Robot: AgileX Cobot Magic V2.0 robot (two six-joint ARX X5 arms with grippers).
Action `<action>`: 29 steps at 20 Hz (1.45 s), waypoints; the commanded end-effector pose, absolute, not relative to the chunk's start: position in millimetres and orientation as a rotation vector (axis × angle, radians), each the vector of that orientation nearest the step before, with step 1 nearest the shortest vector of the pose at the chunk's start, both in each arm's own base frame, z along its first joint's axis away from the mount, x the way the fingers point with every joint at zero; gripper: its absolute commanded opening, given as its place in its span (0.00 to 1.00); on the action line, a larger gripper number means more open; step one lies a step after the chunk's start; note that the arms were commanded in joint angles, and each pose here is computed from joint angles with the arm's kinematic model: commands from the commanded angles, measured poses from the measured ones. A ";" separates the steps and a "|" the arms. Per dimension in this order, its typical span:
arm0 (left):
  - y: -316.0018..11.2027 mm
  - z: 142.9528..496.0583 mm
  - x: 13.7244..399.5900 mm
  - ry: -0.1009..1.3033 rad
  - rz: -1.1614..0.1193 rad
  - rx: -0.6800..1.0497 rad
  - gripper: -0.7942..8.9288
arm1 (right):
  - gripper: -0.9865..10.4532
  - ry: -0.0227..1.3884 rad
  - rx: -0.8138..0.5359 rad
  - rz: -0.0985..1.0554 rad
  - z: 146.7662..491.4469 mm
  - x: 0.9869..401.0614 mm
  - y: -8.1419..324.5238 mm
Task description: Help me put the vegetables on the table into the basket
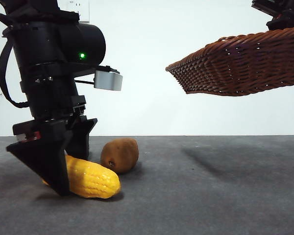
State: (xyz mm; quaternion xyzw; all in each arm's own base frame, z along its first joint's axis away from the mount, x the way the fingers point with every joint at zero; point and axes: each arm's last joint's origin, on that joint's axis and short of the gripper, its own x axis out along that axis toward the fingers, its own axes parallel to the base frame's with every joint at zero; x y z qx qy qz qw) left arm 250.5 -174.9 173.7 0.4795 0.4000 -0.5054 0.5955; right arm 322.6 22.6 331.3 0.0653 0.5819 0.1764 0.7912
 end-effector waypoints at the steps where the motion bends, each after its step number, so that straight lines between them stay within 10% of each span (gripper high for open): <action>1: -176.0 173.8 250.7 0.953 -1.148 1.078 0.07 | 0.08 1.238 0.141 0.399 334.4 321.4 23.6; 9: -193.5 253.7 246.5 1.157 -0.840 0.467 0.07 | 0.08 1.241 0.140 0.388 334.0 321.4 23.3; 20: -249.2 314.2 219.0 1.096 -1.305 -0.140 0.07 | 0.08 1.324 -0.023 0.217 330.5 313.1 52.8; 29: -249.8 307.9 235.8 1.061 -0.656 -0.303 0.08 | 0.08 1.299 -0.095 0.326 331.2 301.4 109.1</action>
